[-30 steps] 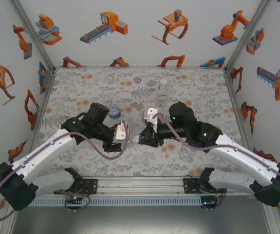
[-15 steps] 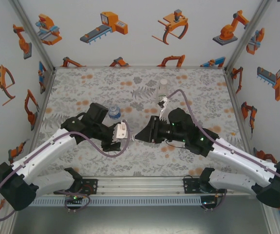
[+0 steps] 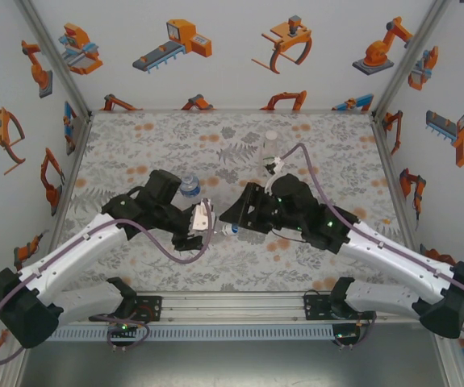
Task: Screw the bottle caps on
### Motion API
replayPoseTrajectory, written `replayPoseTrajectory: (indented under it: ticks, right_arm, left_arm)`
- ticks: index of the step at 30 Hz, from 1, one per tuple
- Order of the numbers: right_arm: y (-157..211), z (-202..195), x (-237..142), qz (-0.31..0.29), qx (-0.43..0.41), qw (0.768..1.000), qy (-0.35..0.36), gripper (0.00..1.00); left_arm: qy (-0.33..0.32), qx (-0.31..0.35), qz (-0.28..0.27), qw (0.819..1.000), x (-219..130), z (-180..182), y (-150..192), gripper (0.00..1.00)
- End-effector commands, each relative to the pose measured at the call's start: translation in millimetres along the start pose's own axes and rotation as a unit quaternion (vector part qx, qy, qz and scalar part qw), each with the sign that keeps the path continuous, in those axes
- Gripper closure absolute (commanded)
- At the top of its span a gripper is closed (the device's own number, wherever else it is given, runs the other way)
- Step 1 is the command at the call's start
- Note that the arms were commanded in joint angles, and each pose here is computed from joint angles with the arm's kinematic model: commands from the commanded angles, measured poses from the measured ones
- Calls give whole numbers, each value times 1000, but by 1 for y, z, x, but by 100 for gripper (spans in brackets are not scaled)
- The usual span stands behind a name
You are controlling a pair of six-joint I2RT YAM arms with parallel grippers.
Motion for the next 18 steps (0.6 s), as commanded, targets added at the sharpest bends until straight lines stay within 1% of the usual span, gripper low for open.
replayPoseTrajectory:
  ticks: [1,4,7,9,12,15,18]
  right_arm:
    - [-16,-12,-5,-35,-25,998,45,40]
    - [-24,-20,-4,-34,-14,998,53,40]
    - [-28,-25,-6,-38,-23,997,65,41]
    - [-31,-24,-12,-49,-43,995,78,42]
    - [-34,-14,-24,-62,-103,990,68,42]
    - [-35,3,-36,-73,-175,982,24,44]
    - [-29,25,-48,-63,-278,956,-66,46]
  left_arm:
    - [-14,37,-47,998,-11,3,-19,99]
    - [-15,39,-48,998,-12,2,-19,99]
    - [-15,39,-48,998,-12,2,-20,99]
    - [-14,39,-48,998,-12,2,-20,99]
    - [-13,36,-47,998,-11,3,-19,99]
    - [-11,31,-45,998,-9,4,-18,98]
    - [-11,29,-43,999,-9,5,-18,98]
Point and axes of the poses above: each hand's point on the last joint's axis, 136 mm out from that joint toward the fingers, its own x axis out along the fingers, its own z axis along the line the jaws close on, y = z × x, the point moved 9 cm from there along -x, back along the fingers, and after that the axes turned 15 degrees about x, right-handed, at the moved point
